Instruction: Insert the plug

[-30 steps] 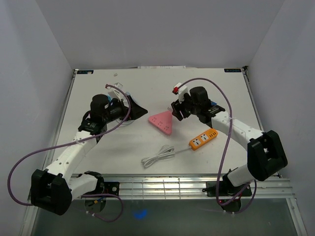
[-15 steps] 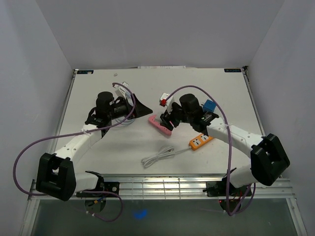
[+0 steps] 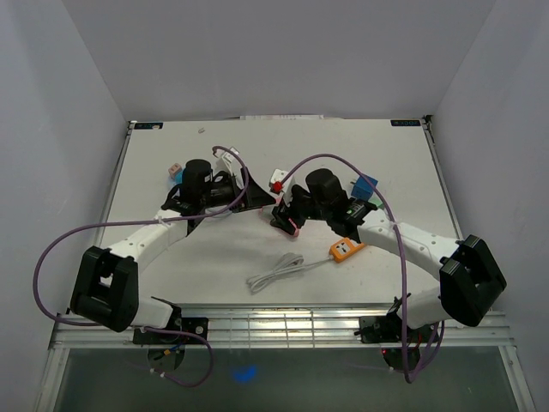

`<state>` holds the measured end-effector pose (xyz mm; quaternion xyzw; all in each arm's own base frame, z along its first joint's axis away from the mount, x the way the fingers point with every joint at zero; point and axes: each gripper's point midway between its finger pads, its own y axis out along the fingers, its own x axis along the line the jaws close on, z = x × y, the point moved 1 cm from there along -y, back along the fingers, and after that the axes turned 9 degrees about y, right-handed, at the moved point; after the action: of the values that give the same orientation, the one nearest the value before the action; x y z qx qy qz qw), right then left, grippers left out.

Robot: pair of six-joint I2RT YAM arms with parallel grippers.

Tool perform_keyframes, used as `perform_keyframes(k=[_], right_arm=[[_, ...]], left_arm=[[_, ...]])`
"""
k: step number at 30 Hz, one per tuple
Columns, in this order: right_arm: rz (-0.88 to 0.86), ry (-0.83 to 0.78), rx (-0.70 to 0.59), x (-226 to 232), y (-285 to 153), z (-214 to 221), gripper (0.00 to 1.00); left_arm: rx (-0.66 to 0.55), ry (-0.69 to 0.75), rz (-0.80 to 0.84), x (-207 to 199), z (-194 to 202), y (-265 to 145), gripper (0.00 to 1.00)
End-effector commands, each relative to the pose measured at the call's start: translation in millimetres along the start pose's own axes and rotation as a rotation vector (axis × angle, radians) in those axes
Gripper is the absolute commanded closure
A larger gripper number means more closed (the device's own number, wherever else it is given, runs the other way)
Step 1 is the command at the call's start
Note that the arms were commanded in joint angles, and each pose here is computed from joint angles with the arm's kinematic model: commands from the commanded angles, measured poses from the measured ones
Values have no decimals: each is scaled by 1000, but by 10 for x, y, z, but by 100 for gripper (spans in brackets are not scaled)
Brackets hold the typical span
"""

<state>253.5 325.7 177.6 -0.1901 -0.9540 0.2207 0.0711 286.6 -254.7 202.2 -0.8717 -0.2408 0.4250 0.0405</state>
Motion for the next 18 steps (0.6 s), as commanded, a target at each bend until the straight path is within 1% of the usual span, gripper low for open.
perform_keyframes(k=[1,3,7,12,13,18], right_arm=[[-1,-79,-160,46,-118,-574,68],[-4,-86,-162,67,-113,-587,68],[9,-89,-155,52,-99,-573,68],[34,-100,-140,28,-92,-532,69],[34,-106,-139,38,-92,-535,69],[30,-112,-140,54,-83,-548,69]], left_arm=[[-8,40,45,-165,-86,22,7],[5,31,51,-162,-57,44,8],[23,19,55,-149,-21,81,22],[73,-11,46,-110,92,81,26],[87,-16,46,-107,125,79,30],[97,-20,60,-122,128,82,39]])
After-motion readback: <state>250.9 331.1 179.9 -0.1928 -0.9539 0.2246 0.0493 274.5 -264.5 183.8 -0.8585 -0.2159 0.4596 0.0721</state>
